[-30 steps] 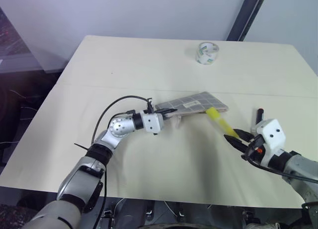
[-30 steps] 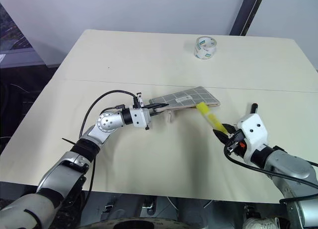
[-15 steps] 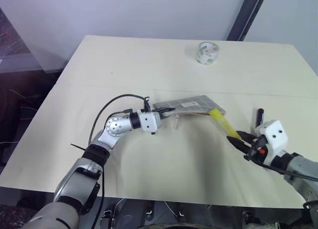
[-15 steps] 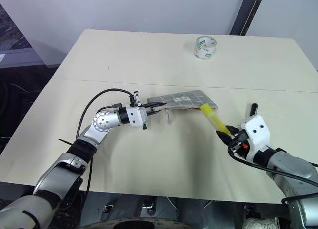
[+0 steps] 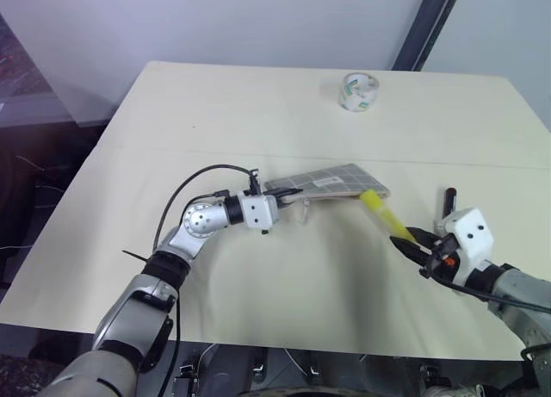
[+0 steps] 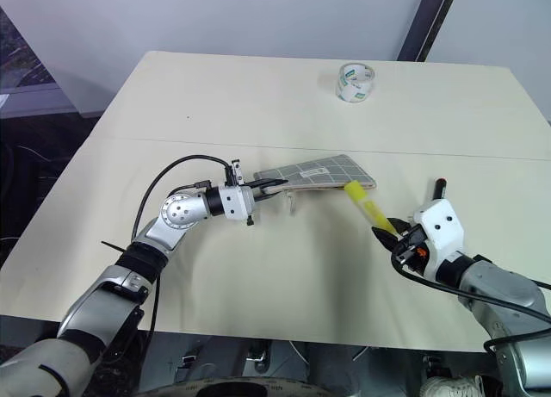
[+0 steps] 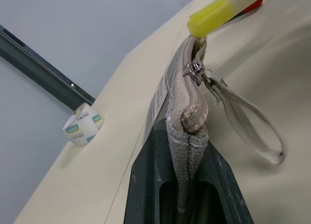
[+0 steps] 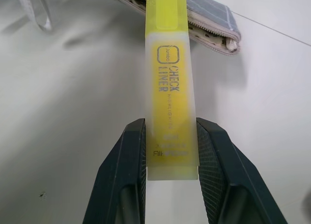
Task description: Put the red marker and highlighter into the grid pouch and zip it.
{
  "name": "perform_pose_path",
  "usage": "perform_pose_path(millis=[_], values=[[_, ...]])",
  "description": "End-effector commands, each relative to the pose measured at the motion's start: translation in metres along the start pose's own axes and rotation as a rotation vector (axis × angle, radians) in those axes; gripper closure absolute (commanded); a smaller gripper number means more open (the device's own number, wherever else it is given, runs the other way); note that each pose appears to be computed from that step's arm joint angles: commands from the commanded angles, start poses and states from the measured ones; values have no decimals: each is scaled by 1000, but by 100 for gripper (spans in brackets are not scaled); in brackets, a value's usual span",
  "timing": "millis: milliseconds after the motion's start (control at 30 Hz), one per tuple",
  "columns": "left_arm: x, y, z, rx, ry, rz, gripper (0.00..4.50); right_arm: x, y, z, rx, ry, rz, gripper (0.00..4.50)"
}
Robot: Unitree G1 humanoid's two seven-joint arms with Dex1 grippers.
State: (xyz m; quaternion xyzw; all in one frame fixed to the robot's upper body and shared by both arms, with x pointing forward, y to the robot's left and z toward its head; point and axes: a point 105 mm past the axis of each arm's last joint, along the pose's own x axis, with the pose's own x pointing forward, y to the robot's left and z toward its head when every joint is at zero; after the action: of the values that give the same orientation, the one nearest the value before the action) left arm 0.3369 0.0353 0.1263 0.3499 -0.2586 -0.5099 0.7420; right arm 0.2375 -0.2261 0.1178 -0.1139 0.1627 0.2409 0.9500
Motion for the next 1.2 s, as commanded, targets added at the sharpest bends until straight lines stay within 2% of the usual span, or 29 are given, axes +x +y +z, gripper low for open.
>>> perform_pose_path(millis=[33,167,300,500,700,900,1067,1200], values=[[0,6,9,39,-35,8,450,1,-5,6,-30,-23,-23,365],[-1,6,7,35,-23,7,450,1,-5,10,-34,-48,-21,365],[-1,6,4,27,-13,15,450,0,13,12,-52,-51,82,365],[0,4,11,49,-44,-4,450,9,0,11,-80,-30,26,365],[-1,-3,16,132,-62,-74,450,16,-2,17,-127,-23,44,365],[2,-6,23,154,-105,-123,450,41,6,26,-538,82,150,365],[3,-10,26,156,-130,-162,450,58,21,45,-713,4,225,365],[1,-10,28,123,-154,-170,450,68,35,46,-870,-50,270,365]])
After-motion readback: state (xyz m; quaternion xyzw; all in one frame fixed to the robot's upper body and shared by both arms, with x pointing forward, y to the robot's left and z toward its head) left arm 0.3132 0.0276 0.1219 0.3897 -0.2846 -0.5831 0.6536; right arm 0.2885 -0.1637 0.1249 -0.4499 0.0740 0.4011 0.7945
